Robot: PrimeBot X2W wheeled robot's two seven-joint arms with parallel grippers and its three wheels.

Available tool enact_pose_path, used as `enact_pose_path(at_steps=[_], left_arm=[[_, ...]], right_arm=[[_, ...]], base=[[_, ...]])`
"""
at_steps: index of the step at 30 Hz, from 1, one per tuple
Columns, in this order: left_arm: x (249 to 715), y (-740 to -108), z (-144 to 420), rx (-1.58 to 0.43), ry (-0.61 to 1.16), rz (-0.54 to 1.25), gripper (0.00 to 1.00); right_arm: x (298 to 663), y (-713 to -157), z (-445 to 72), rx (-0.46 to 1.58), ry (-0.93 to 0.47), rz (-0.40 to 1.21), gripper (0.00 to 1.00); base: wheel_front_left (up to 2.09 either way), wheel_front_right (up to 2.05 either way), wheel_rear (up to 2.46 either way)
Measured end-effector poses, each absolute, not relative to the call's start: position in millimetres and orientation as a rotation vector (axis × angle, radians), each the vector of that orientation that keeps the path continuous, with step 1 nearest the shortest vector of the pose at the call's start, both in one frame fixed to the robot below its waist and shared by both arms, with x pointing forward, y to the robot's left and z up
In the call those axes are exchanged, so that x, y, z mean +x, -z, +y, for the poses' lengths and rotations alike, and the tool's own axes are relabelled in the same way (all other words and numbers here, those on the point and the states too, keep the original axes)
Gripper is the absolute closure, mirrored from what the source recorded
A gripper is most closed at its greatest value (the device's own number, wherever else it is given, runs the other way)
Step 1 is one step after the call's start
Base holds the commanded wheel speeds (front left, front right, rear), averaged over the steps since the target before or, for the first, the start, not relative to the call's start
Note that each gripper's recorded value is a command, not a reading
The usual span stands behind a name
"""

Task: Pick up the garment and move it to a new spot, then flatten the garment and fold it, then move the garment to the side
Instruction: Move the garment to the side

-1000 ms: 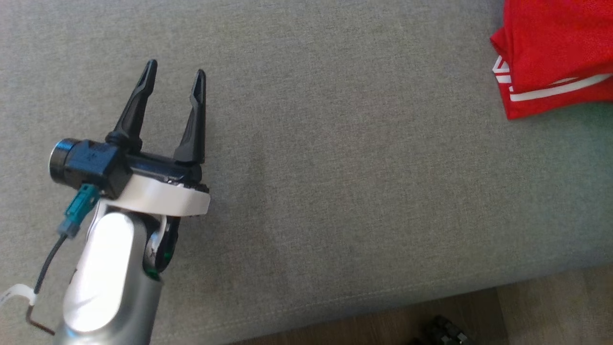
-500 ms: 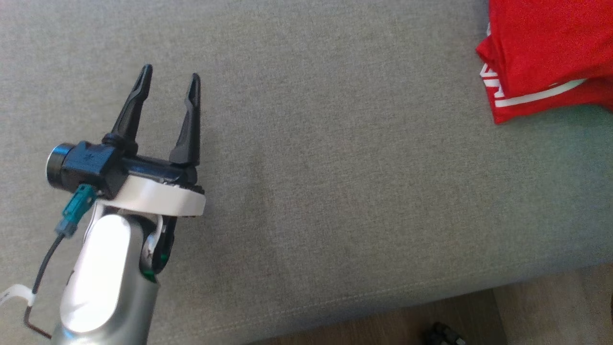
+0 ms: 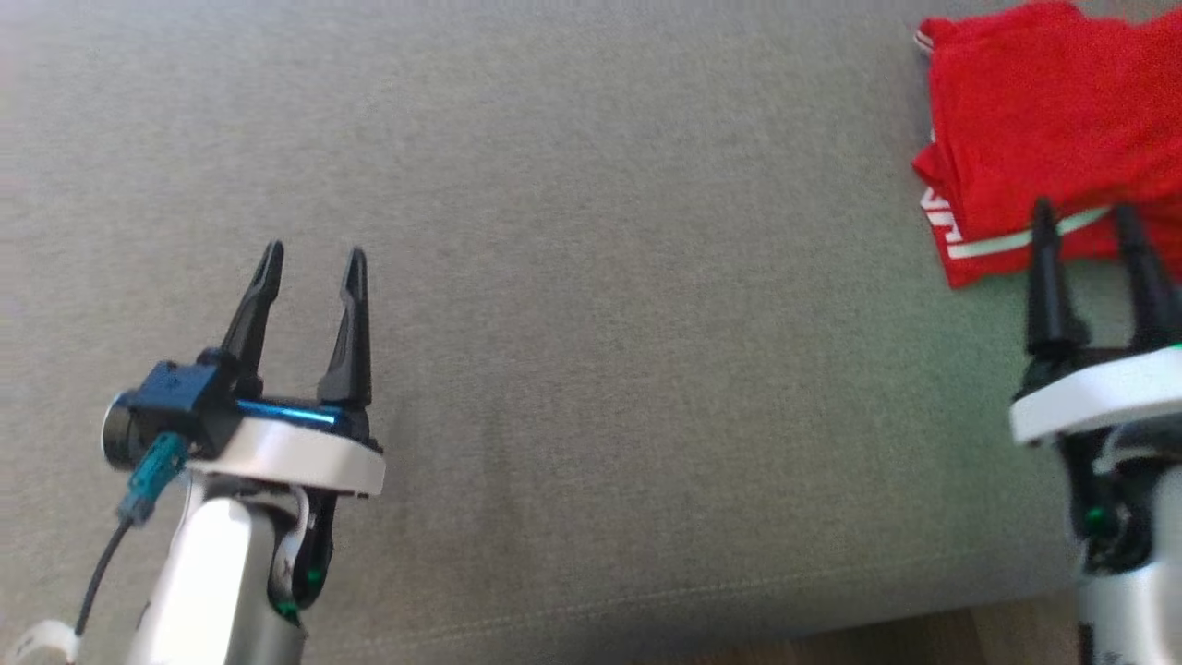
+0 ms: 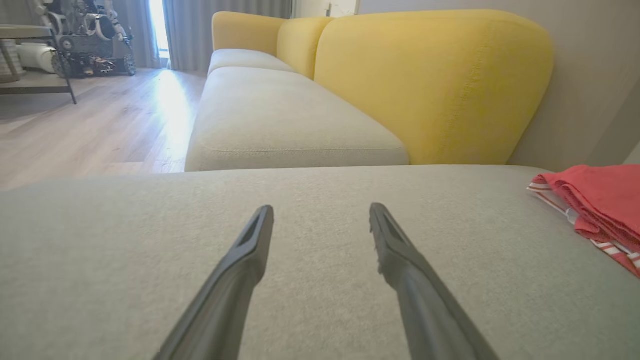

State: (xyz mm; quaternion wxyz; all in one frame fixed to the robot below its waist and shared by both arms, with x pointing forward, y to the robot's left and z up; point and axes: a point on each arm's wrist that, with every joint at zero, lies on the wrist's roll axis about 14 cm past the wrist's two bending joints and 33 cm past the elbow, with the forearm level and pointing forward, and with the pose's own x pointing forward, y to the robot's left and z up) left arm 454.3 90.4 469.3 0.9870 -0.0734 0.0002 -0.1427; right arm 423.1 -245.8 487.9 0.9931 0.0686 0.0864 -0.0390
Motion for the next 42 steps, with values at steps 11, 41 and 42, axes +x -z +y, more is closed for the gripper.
enact_pose_path(at_steps=[11,41,42], left_arm=[[420,-479,140,-0.126,0.142,0.001,0.0],[350,-483,168,-0.074,0.086,0.027,0.0],[349,-483,167,-0.074,0.087,0.03,0.0]], right_arm=[[429,-512,-164,0.21,-0.12,0.047,0.0],[359,-497,-155,0.104,-0.137,0.114,0.0],[357,-497,-155,0.104,-0.137,0.115,0.0]], base=[[0.0,0.0,0.0],[0.0,0.0,0.0],[0.0,0.0,0.0]])
